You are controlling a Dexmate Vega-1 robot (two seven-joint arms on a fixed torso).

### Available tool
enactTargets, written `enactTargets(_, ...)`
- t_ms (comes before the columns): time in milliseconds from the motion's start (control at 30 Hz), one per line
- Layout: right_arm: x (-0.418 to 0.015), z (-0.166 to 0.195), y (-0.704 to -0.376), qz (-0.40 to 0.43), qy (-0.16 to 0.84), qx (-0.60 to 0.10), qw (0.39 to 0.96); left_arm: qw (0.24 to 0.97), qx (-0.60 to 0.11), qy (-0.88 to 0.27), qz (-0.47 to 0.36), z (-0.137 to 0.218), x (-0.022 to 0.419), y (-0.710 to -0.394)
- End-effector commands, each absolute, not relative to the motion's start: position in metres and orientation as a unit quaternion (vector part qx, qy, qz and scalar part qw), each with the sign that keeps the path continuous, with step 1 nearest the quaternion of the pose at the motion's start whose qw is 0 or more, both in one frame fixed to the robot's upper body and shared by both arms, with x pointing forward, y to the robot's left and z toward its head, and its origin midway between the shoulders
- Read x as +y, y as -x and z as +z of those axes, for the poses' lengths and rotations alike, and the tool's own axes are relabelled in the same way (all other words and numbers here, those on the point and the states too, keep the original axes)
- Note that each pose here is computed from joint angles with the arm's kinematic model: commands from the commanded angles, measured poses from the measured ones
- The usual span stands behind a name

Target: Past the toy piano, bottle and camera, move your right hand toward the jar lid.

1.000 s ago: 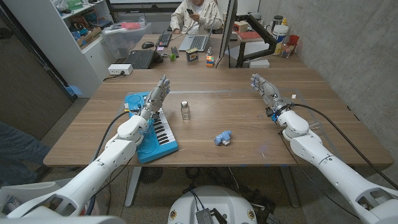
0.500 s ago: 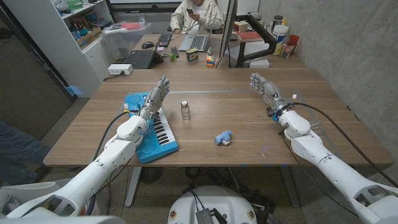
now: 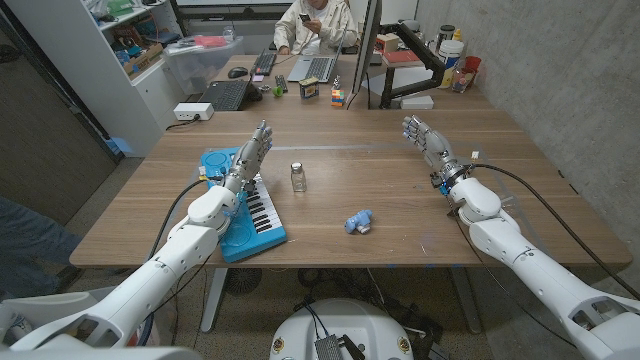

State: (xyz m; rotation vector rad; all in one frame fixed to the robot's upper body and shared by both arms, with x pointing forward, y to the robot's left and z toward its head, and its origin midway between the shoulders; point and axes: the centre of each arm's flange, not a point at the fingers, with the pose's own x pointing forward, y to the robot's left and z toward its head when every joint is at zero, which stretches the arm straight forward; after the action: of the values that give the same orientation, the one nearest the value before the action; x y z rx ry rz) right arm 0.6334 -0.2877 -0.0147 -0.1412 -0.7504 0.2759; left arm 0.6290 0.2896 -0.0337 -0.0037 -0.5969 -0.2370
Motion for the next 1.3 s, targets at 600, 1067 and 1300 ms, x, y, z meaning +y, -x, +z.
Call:
enactTargets(600, -0.297, -0.005, -0.621, 0.097, 0.114, -0.391, 0.908, 0.948, -0.298, 0.004, -0.113, -0.034, 0.289, -0.625)
enactTargets(1067, -0.305, -0.003, -0.615, 0.079, 0.131, -0.398, 0.905, 0.947, -0.3, -0.003, -0.112, -0.03, 0.286, -0.622)
enactTargets(1300, -0.306, -0.002, -0.614, 0.063, 0.143, -0.399, 0.904, 0.948, -0.299, -0.004, -0.112, -0.03, 0.285, -0.621)
